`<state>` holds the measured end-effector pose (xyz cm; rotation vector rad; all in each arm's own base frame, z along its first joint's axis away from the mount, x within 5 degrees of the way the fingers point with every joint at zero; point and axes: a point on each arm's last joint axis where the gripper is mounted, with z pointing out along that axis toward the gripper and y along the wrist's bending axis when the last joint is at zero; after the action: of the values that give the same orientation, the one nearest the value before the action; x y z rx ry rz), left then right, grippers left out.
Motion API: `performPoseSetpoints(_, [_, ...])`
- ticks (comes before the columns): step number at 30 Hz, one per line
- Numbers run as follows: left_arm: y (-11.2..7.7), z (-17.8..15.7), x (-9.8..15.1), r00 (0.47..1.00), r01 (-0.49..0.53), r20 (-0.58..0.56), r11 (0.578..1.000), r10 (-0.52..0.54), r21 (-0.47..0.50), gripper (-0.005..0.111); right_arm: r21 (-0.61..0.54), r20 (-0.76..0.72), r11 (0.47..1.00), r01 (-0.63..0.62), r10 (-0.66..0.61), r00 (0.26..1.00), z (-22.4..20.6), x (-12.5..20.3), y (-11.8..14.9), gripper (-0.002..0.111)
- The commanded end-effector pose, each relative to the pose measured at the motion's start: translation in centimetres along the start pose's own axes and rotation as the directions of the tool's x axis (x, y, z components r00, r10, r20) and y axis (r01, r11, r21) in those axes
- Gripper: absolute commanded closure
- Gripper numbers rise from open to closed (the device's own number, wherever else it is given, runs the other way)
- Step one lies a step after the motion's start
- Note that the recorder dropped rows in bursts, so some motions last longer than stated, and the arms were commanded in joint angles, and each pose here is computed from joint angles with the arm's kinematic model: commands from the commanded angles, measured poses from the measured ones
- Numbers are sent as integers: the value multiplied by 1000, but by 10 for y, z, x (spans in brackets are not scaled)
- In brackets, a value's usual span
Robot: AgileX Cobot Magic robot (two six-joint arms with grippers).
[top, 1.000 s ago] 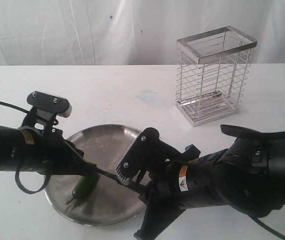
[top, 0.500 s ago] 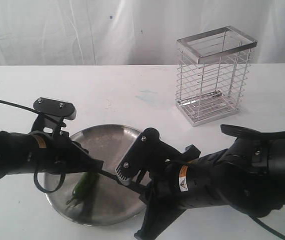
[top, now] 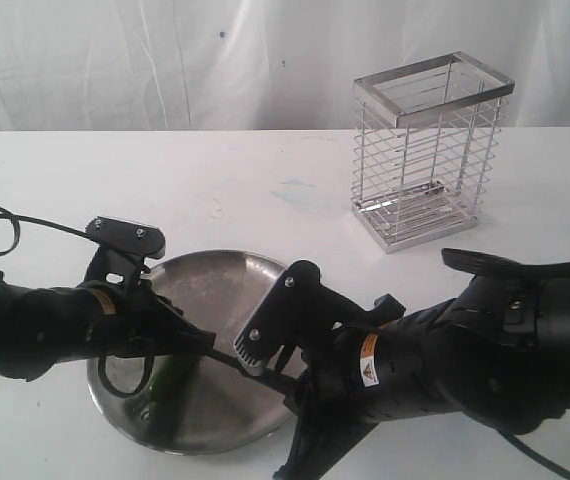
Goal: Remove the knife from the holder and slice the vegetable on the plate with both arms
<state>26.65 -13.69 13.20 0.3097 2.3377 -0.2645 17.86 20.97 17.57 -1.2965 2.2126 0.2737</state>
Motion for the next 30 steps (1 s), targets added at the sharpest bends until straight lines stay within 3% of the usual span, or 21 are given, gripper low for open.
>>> performPoseSetpoints(1, [-3,-17,-10,999,4,40,1000,-5,20,106,-6,-13,1000,12,-12,1000,0,1,1,108])
performPoseSetpoints(5, [-5,-36,-19,999,7,53,999,-9,42,106,-6,-13,1000,12,-12,1000,0,1,1,108])
performPoseSetpoints(15, [-7,-42,-9,996,29,-81,998,-24,58,106,-15,-60,1000,12,-13,998,12,6,2,108])
performPoseSetpoints(20, [-25,-43,-6,997,-12,-79,995,20,102,106,-9,-38,1000,13,-13,999,12,4,2,108])
performPoseSetpoints(30, [-40,-45,-3,997,-30,-65,990,40,140,106,-9,-38,1000,13,-13,999,12,4,2,108])
